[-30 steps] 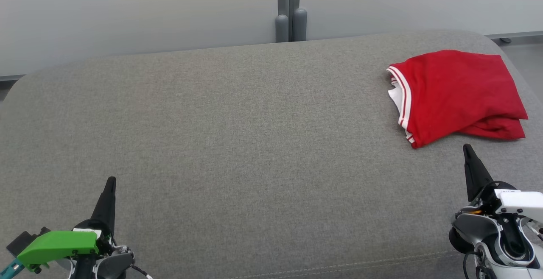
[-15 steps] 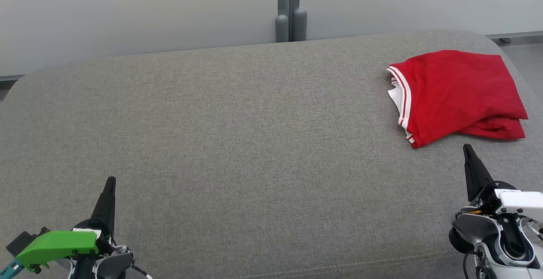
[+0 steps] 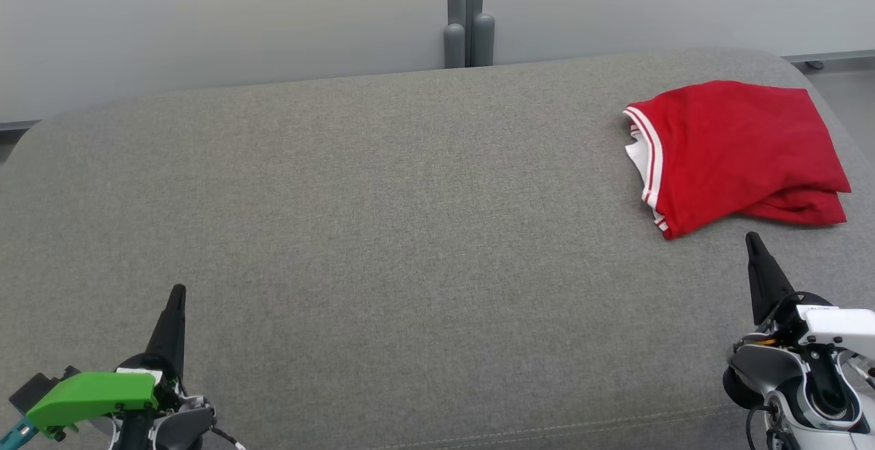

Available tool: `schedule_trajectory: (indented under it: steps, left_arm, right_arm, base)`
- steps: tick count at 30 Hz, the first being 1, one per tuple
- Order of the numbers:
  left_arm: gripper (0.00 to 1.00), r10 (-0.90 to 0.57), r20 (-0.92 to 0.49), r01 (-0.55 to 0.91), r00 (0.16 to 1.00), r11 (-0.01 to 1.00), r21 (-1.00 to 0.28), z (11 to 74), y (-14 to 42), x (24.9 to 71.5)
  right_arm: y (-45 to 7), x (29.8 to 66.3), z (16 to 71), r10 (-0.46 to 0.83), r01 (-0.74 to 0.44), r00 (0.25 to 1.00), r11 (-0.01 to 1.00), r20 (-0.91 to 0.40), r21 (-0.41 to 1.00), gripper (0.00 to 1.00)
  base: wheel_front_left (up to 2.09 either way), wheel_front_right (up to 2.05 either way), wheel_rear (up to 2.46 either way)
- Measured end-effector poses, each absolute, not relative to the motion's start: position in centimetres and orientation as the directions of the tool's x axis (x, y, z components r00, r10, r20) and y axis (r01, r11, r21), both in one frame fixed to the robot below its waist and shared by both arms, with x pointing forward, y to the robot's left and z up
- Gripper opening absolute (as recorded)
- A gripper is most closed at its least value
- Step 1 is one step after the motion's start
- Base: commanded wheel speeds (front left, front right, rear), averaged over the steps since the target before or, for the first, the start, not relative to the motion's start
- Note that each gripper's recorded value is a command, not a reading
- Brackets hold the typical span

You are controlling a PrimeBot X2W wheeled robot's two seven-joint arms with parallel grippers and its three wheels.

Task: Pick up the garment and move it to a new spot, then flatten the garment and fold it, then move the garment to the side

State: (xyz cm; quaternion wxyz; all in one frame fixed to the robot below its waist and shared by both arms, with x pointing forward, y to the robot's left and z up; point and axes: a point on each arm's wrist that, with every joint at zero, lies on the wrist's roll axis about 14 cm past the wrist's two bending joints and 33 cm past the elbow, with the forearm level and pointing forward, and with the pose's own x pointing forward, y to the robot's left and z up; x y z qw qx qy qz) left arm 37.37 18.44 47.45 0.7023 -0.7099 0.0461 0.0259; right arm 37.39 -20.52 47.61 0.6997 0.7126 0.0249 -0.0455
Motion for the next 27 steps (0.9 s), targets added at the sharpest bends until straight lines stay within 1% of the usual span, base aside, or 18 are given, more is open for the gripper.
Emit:
schedule_trajectory:
  steps: [27]
  left_arm:
    - [0.0, -0.027, -0.099, -0.1, 0.995, -0.01, -0.995, 47.52, 18.52, 37.39]
  right_arm:
    - [-20.56, 37.39, 47.63, -0.03, 0.098, 0.995, -0.02, -0.099, 0.995, 0.0]
  base:
    - [0.0, 0.0, 0.0]
